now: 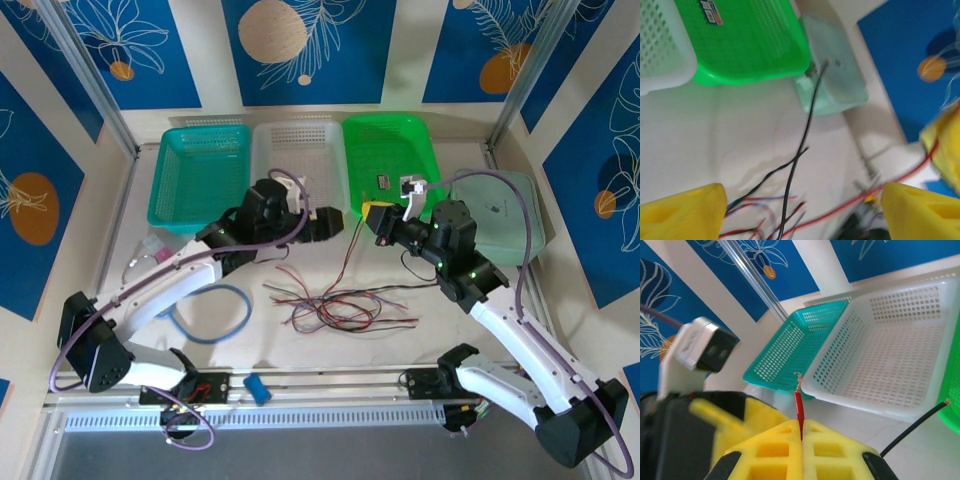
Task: Untangle the cables
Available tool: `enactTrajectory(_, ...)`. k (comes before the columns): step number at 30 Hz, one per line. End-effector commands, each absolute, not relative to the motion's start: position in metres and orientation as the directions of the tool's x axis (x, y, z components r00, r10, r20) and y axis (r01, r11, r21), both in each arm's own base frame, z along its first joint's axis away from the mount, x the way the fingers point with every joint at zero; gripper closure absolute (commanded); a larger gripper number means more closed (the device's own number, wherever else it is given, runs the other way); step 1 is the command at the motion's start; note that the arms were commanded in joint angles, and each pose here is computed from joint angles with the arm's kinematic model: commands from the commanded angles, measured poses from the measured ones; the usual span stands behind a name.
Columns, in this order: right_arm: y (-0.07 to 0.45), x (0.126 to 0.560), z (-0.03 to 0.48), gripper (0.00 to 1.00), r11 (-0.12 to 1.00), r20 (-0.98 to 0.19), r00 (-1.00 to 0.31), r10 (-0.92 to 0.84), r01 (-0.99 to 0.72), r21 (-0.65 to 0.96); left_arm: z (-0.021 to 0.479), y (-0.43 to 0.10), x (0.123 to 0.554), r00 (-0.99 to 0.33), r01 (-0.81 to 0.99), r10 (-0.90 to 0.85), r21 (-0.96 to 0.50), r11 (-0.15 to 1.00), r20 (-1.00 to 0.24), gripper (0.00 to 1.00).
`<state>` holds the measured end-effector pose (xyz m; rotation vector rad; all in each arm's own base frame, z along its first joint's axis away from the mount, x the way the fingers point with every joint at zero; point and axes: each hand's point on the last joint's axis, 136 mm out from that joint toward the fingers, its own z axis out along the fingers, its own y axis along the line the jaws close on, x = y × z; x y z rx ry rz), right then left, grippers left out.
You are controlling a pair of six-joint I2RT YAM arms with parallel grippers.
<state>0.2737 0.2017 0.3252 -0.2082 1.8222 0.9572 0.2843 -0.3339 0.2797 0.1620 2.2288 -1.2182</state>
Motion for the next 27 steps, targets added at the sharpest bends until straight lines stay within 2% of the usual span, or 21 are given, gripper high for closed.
enactTrajectory(1,0.207,0.264,0.344,1.0,0.624,-0.872,-0.407,0.271,-0.615,0.481,0.294,-0.345,0.283,-0.864,0.354,-0.181,-0.824,0.442,-0.469,0.24)
enactTrajectory(12,0.221,0.256,0.355,1.0,0.55,-0.873,-0.419,0.25,-0.68,0.484,0.277,-0.367,0.288,-0.886,0.353,-0.126,-0.824,0.443,-0.447,0.26)
enactTrajectory(17,0.226,0.256,0.36,1.0,0.529,-0.868,-0.426,0.254,-0.69,0.494,0.265,-0.387,0.283,-0.895,0.36,-0.073,-0.811,0.461,-0.439,0.3)
enactTrajectory(19,0.227,0.255,0.361,1.0,0.523,-0.868,-0.428,0.252,-0.695,0.494,0.261,-0.393,0.283,-0.9,0.359,-0.065,-0.816,0.452,-0.432,0.38)
enactTrajectory(25,0.221,0.25,0.373,1.0,0.536,-0.879,-0.403,0.256,-0.697,0.476,0.265,-0.39,0.288,-0.887,0.366,-0.084,-0.802,0.472,-0.454,0.85)
enactTrajectory(27,0.218,0.247,0.379,1.0,0.538,-0.885,-0.387,0.257,-0.703,0.464,0.27,-0.389,0.289,-0.88,0.374,-0.091,-0.797,0.474,-0.466,0.88)
